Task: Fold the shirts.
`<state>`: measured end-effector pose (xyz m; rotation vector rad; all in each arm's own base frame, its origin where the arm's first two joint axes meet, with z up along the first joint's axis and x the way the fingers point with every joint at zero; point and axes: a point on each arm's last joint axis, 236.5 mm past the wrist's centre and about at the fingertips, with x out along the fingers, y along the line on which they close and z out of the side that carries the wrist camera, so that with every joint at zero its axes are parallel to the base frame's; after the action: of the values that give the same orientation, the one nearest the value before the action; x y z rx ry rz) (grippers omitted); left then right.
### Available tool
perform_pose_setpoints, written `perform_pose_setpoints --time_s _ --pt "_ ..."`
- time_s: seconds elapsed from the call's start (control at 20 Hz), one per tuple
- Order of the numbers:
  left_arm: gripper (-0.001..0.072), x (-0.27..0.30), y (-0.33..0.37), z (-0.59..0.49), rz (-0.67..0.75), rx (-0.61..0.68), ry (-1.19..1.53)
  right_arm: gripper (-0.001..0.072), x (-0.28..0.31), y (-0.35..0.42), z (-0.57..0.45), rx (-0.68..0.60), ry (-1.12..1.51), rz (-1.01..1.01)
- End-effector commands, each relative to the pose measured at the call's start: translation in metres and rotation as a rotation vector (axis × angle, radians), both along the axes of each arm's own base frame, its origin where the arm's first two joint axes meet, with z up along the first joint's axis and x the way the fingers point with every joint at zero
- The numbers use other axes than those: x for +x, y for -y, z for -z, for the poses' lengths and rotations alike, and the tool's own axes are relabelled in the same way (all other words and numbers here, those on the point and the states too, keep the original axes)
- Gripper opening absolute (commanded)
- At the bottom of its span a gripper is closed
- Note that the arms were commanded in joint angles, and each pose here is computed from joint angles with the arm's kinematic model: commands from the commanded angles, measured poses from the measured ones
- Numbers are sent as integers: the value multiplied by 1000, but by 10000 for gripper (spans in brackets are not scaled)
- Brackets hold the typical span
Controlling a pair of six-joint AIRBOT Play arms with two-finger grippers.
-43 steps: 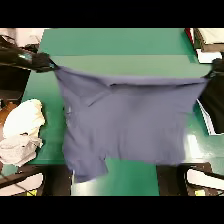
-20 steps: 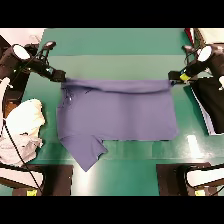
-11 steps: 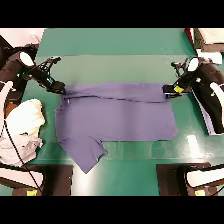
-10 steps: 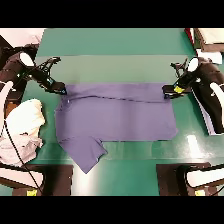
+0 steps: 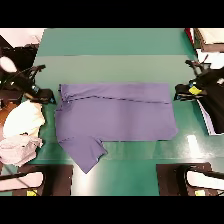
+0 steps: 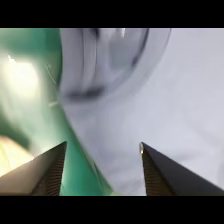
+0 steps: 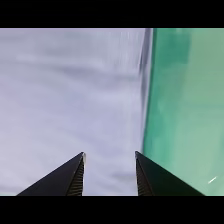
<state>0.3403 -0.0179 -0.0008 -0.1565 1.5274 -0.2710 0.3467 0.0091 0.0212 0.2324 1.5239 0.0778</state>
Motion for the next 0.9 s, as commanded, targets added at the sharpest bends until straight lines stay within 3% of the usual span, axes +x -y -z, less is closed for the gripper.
perform_pose_setpoints --time_s 0.0,0.3,0.85 --pt "548 -61 4 13 -88 -11 -16 368 -14 -14 -18 146 98 41" --pt "547 -163 44 61 -168 -129 -179 367 -29 -22 -18 200 131 65" --pt "548 -187 69 83 -233 -225 -241 367 -29 -22 -19 200 135 65"
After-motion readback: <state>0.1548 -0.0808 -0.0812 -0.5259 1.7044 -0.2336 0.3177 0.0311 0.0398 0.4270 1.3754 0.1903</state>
